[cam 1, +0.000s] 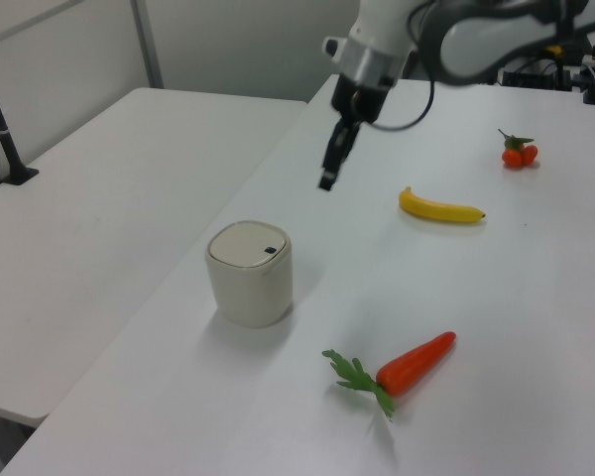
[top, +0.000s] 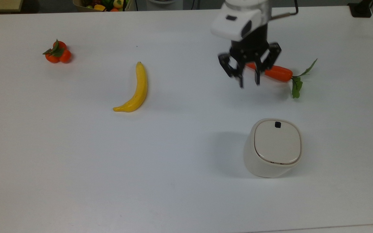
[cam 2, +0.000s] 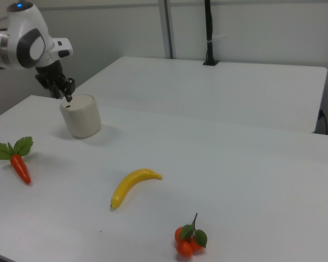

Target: Close garbage bin

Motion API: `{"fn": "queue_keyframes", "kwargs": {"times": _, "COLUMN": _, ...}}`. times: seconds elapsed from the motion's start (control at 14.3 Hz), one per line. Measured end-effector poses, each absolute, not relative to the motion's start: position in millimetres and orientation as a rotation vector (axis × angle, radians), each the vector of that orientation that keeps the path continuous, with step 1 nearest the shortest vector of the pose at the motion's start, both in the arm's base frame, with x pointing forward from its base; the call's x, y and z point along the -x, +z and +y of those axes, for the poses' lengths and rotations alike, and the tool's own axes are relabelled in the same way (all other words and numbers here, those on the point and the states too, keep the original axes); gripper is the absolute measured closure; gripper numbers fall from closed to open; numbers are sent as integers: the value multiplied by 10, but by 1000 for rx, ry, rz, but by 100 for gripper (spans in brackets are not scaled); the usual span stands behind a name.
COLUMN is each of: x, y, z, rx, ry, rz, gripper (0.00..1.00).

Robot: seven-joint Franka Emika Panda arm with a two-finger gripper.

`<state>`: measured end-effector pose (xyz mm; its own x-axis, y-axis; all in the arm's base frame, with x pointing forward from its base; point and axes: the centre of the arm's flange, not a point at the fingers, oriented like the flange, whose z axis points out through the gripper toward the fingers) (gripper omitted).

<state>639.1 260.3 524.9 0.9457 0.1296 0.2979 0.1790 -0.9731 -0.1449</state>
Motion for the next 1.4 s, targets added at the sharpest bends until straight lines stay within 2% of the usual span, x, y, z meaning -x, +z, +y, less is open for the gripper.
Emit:
{"fn": "queue_keyframes", "kwargs": {"times": 0.07, "x": -6319, "y": 5330, "z": 2517, "rx": 2954, "ry": -364, "rz": -173, "gripper": 47}}
{"fn": "queue_keyframes", "kwargs": {"times": 0.14, "x": -6202, "y": 5463, "z": 2382, "rx": 2986, "ry": -273, "rz": -93, "gripper": 31}}
{"fn": "queue_keyframes", "kwargs": {"times": 0.28, "x": -6035, "y": 5670, "z": 2219, "rx": 3017, "ry": -186, "rz": -46, "gripper": 10}}
{"fn": "queue_keyframes", "kwargs": {"times": 0.35, "x": -5956, "y": 5777, "z": 2129, "rx": 3030, "ry": -153, "rz": -26, "gripper": 3}}
{"fn": "queue_keyframes", "kwargs": {"times": 0.56, "x": -5680, "y": 6148, "z": 1719, "rx": 3064, "ry": -56, "rz": 57, "gripper": 0}}
{"fn": "queue_keyframes", "kwargs": {"times": 0.7, "x": -5543, "y": 6284, "z": 1413, "rx": 3080, "ry": -3, "rz": 108, "gripper": 0}}
{"fn": "queue_keyframes", "kwargs": {"times": 0.98, "x": -5307, "y": 6431, "z": 875, "rx": 3072, "ry": -13, "rz": 16, "gripper": 0}}
{"fn": "queue_keyframes", "kwargs": {"times": 1.4, "x": -5507, "y": 6410, "z": 574, "rx": 3043, "ry": -204, "rz": -114, "gripper": 0}}
